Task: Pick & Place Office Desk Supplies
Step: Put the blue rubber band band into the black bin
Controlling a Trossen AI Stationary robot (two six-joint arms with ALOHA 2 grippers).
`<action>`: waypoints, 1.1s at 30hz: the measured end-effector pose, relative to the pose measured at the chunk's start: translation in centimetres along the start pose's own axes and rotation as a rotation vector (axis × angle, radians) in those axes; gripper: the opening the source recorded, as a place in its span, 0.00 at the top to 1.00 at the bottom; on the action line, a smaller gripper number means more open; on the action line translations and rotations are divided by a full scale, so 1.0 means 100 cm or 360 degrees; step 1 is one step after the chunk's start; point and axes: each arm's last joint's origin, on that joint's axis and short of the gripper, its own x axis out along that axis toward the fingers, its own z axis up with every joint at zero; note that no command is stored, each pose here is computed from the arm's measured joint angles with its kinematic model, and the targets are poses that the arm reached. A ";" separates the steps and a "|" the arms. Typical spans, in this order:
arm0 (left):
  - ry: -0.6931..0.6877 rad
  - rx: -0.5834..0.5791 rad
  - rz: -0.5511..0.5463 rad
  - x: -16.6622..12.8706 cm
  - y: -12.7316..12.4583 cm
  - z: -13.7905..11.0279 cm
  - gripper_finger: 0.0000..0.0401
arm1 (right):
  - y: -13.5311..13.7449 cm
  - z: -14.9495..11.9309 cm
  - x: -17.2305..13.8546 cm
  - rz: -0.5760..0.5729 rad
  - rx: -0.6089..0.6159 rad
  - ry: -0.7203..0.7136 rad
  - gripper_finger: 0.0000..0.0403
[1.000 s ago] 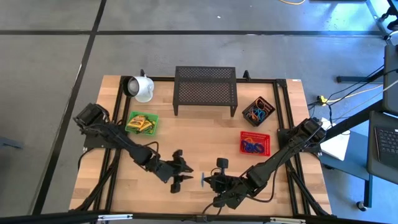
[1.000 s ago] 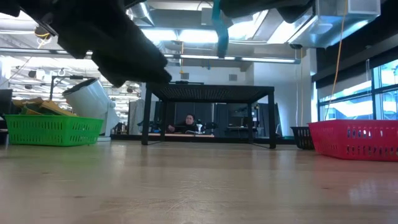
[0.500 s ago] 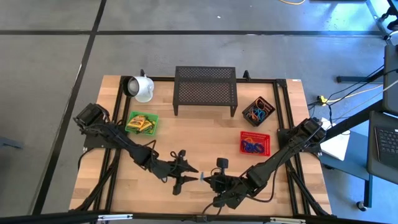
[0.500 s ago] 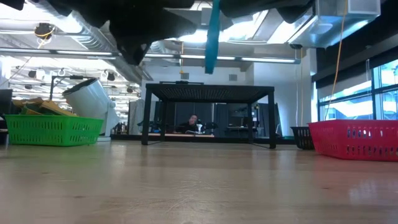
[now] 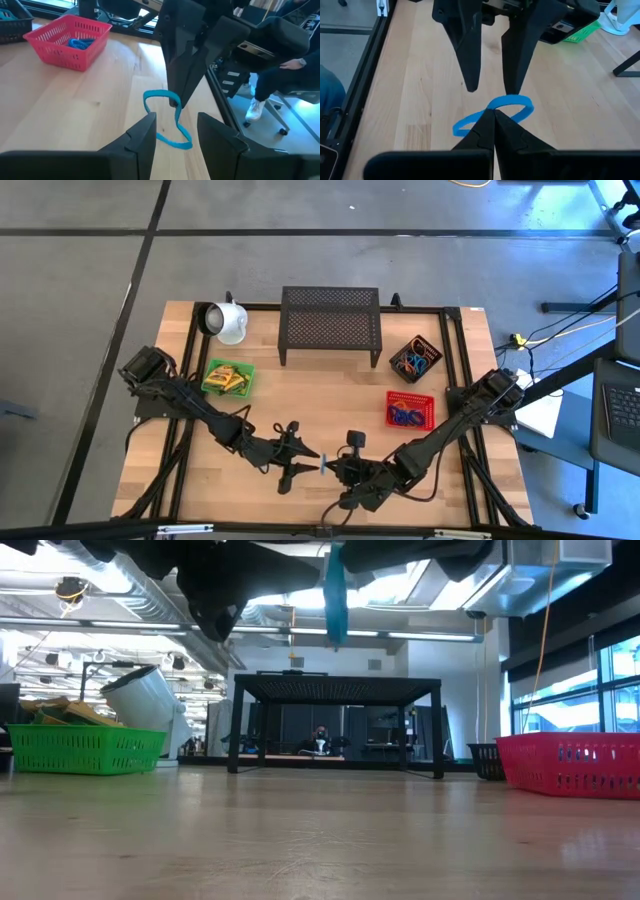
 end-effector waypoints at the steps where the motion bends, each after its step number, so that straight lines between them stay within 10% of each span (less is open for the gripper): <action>1: -0.0003 0.0001 0.0007 0.000 0.000 0.000 0.66 | 0.000 0.000 0.000 0.0001 0.0003 -0.0003 1.00; 33: 0.0013 0.0008 -0.0029 0.000 -0.001 0.000 0.66 | -0.004 0.014 0.006 0.0022 -0.0029 -0.0140 1.00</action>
